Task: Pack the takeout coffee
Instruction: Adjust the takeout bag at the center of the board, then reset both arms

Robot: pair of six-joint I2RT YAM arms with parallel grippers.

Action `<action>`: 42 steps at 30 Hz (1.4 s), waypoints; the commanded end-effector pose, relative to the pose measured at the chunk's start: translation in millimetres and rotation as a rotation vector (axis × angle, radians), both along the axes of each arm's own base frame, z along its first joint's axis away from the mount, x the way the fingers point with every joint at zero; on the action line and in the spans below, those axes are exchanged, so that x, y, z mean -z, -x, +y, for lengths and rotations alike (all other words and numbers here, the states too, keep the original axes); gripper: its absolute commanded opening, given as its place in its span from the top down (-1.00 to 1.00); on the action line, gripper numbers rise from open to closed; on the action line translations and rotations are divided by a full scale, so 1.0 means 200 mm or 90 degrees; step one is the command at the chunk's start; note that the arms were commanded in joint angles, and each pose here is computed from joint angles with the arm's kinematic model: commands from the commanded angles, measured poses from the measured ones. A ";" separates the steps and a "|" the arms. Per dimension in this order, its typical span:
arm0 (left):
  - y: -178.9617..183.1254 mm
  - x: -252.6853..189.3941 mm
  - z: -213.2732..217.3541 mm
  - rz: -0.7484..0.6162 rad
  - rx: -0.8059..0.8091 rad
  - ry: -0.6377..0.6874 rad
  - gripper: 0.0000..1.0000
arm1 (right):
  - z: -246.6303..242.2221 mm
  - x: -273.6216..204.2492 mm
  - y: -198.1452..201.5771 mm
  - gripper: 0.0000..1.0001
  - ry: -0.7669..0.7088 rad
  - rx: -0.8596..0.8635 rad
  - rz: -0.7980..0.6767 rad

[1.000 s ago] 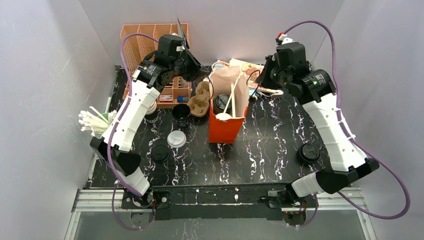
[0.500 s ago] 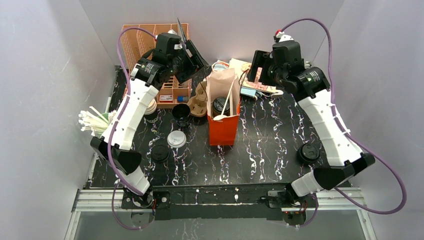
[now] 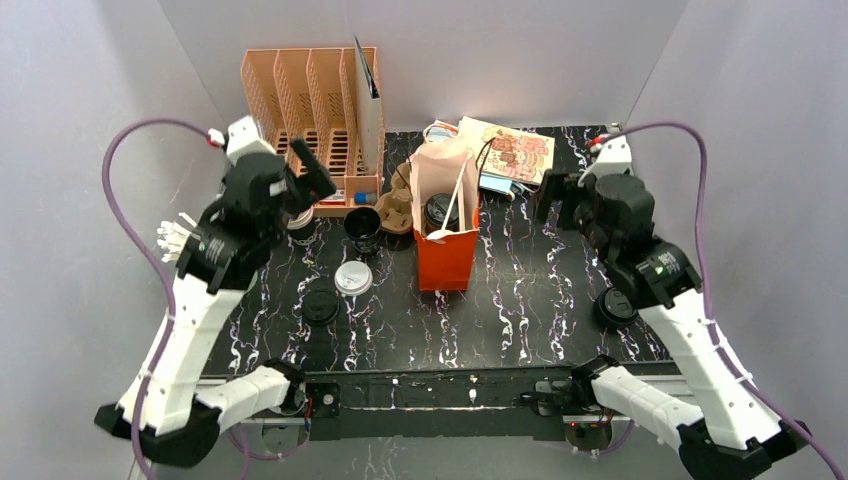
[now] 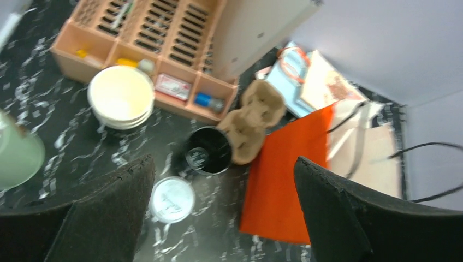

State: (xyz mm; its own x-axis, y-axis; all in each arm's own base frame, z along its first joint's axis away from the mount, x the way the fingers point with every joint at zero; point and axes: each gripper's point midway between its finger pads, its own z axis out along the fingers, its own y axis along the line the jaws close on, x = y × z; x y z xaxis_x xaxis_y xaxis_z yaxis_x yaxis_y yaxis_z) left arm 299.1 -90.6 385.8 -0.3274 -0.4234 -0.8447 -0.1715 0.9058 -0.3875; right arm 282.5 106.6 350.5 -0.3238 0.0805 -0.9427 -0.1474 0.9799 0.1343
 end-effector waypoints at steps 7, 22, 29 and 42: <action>0.14 0.43 0.33 -0.012 -0.137 -0.127 -0.96 | 0.04 0.33 -0.03 -0.96 0.004 -0.010 0.039; -0.06 1.05 0.37 0.166 -0.114 -0.217 -0.96 | -0.11 0.86 -0.30 -0.96 -0.032 0.089 0.136; -0.13 1.22 0.51 0.179 -0.180 -0.261 -0.96 | -0.07 1.07 -0.39 -0.97 0.057 0.003 0.111; -0.18 1.46 0.65 0.037 -0.226 -0.316 -0.96 | -0.37 1.25 -0.47 -0.96 0.031 0.103 0.081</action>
State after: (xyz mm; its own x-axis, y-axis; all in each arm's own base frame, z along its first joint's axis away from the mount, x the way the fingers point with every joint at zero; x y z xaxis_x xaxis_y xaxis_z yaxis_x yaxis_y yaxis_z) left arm 312.7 30.6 69.5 -0.4994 -0.0599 -0.8643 -0.4319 0.8820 0.1884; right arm 357.7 42.1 87.0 -0.5409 0.0977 -0.8354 0.0387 0.9951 0.0913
